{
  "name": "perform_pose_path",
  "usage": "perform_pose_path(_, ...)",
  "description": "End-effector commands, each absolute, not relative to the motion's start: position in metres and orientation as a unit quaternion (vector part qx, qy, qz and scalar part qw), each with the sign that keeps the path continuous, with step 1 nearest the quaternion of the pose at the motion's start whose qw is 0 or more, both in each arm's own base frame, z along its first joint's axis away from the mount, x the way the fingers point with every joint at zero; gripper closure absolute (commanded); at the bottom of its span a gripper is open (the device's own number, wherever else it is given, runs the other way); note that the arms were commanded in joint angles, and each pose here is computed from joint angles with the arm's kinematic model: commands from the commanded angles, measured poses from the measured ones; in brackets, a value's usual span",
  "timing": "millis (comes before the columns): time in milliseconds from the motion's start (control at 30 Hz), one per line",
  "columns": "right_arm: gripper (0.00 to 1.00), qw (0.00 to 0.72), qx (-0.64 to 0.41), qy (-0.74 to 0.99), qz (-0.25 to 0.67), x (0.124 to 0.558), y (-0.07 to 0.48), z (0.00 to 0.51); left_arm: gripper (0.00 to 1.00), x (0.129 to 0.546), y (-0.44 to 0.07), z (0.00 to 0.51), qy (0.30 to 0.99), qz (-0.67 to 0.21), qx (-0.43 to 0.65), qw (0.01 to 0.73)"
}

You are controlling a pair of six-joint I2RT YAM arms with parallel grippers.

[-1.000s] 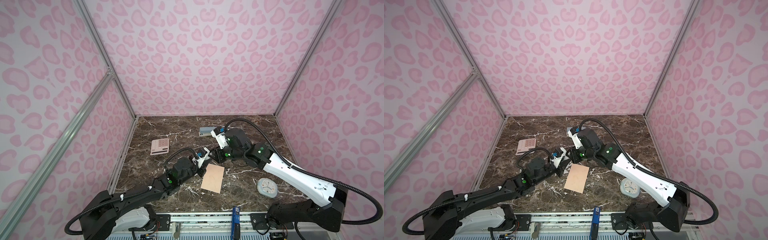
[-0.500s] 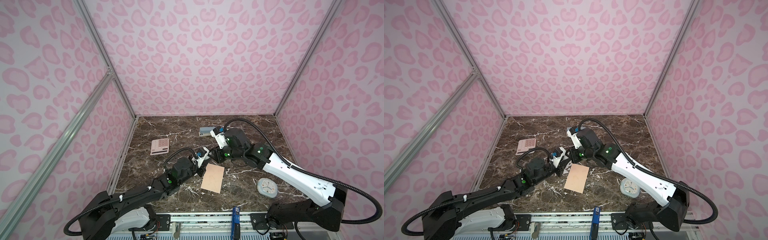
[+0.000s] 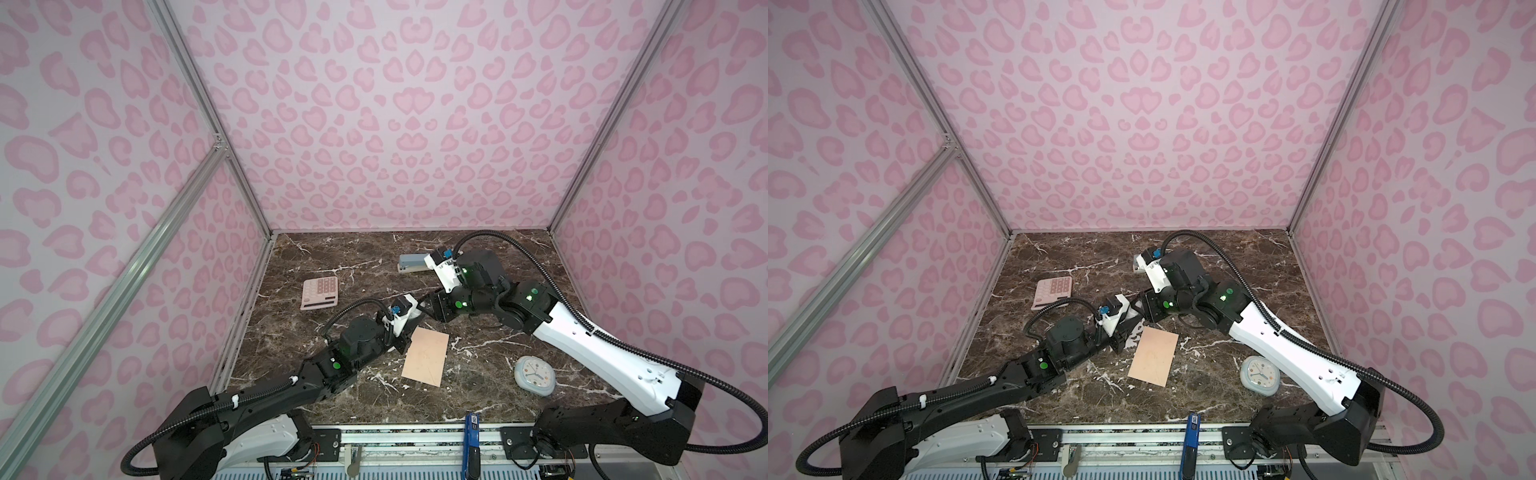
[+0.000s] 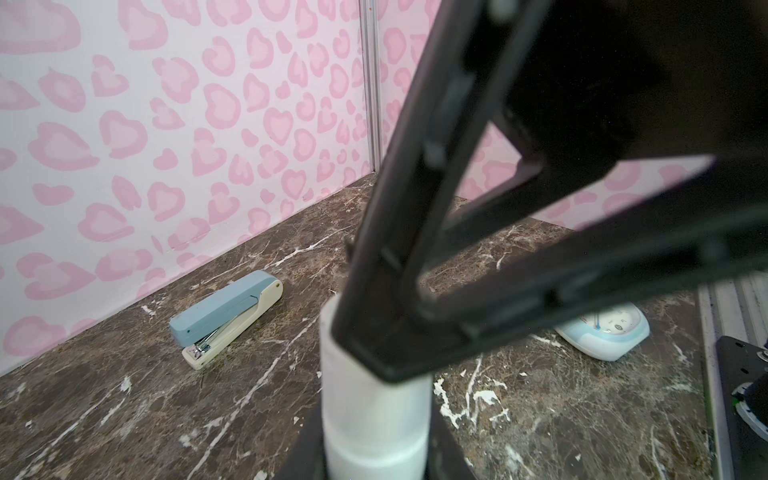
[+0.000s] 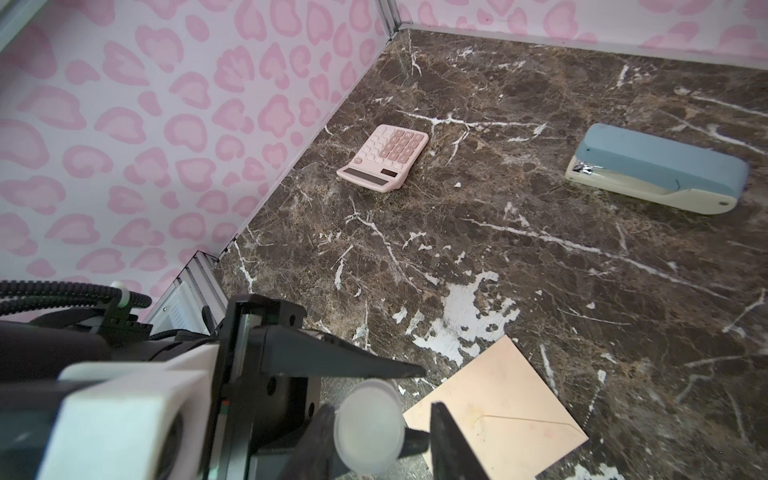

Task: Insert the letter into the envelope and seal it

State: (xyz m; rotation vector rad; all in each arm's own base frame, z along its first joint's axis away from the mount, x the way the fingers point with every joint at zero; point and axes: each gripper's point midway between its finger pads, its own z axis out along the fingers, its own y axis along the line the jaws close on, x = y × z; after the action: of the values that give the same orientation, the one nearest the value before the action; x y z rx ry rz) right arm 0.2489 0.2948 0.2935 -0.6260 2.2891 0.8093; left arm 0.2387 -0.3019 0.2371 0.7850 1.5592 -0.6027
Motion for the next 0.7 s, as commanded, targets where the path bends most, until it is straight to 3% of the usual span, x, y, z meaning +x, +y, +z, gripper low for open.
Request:
perform_pose_path(0, 0.59, 0.339, -0.226, 0.866, 0.289, 0.260, 0.281, 0.306, 0.96, 0.240, -0.300, 0.252, 0.659, -0.264, 0.327, 0.624)
perform_pose_path(333, 0.57, 0.392, -0.177, 0.855, 0.290, 0.280, 0.249, 0.329, 0.96, 0.243, -0.289, 0.248, 0.683, -0.257, 0.310, 0.609)
perform_pose_path(667, 0.57, 0.429, -0.141, 0.853, 0.260, 0.290, 0.228, 0.297, 0.96, 0.251, -0.242, 0.218, 0.805, -0.219, 0.217, 0.508)
